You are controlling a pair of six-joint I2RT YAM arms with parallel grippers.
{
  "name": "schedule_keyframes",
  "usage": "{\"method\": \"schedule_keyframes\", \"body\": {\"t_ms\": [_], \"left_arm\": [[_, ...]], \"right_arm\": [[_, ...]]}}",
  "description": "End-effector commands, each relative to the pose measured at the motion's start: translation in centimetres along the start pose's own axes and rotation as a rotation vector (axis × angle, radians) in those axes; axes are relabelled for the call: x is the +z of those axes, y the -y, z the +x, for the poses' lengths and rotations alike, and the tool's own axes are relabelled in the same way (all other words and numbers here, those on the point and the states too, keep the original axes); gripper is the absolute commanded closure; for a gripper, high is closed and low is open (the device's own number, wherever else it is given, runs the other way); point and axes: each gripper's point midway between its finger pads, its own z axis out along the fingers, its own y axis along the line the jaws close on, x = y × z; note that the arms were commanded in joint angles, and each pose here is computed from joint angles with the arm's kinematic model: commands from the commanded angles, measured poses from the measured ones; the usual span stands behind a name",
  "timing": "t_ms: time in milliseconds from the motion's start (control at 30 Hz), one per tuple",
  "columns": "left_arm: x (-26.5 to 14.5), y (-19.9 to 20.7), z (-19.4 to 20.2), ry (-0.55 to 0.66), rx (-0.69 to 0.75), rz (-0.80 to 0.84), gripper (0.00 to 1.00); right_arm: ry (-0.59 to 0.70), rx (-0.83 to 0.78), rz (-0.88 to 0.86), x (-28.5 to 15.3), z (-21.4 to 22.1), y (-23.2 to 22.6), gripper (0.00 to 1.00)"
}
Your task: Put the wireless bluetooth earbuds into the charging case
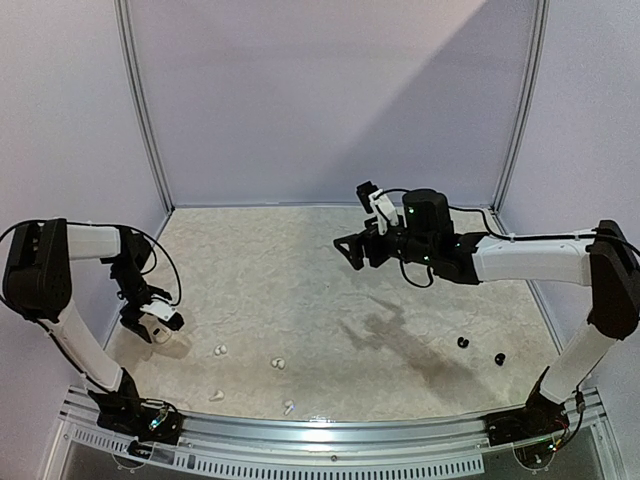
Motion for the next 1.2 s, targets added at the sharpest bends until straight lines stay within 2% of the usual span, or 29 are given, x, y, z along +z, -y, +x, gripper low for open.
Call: {"method": "schedule_keyframes", "body": {"t_ms": [0, 167, 367, 533, 633, 700, 833, 933, 1033, 1167], "left_arm": [[1.1, 0.4, 0.7, -0.022, 0.216, 0.005, 0.29], [1.5, 1.1, 0.3, -0.014, 0.214, 0.015, 0.35], [1.4, 1.8, -1.3, 0.034, 0.181, -0.026, 0.65], [-1.1, 1.0, -4.0, 0.134, 0.092, -0.103, 0.77], [-5.4, -1.3, -6.6, 0.251, 0.007, -0.220, 0.77], [-9.0, -3.9, -9.1, 0.341, -0.020, -0.359, 0.74], [-16.1, -10.4, -13.7, 0.388, -0.083, -0.726, 0.74], [-20.1, -13.4, -17.6, 0.406, -0.022, -0.951, 0.76], [-22.4, -14.6, -20.9, 0.468, -0.038, -1.029, 0.76], [-24.5, -15.7, -23.9, 0.532, -0.034, -1.089, 0.76]], "right_arm": [[-0.028, -0.010, 0.010, 0.9, 0.1, -0.1, 0.01], [-0.032, -0.028, 0.005, 1.6, 0.0, -0.2, 0.01], [-0.033, -0.016, 0.011, 1.8, -0.1, -0.1, 0.01], [-0.059, 0.022, 0.104, 1.7, -1.2, 1.3, 0.01], [-0.113, 0.067, 0.132, 1.5, -2.4, 1.6, 0.01], [-0.147, 0.122, 0.129, 1.7, -3.7, 1.3, 0.01], [-0.177, 0.262, 0.089, 2.3, -7.0, 0.1, 0.06], [-0.176, 0.377, -0.022, 3.1, -8.2, -2.0, 0.16], [-0.149, 0.480, -0.142, 3.6, -9.4, -4.3, 0.26], [-0.151, 0.458, -0.261, 3.7, -9.7, -8.3, 0.30]]}}
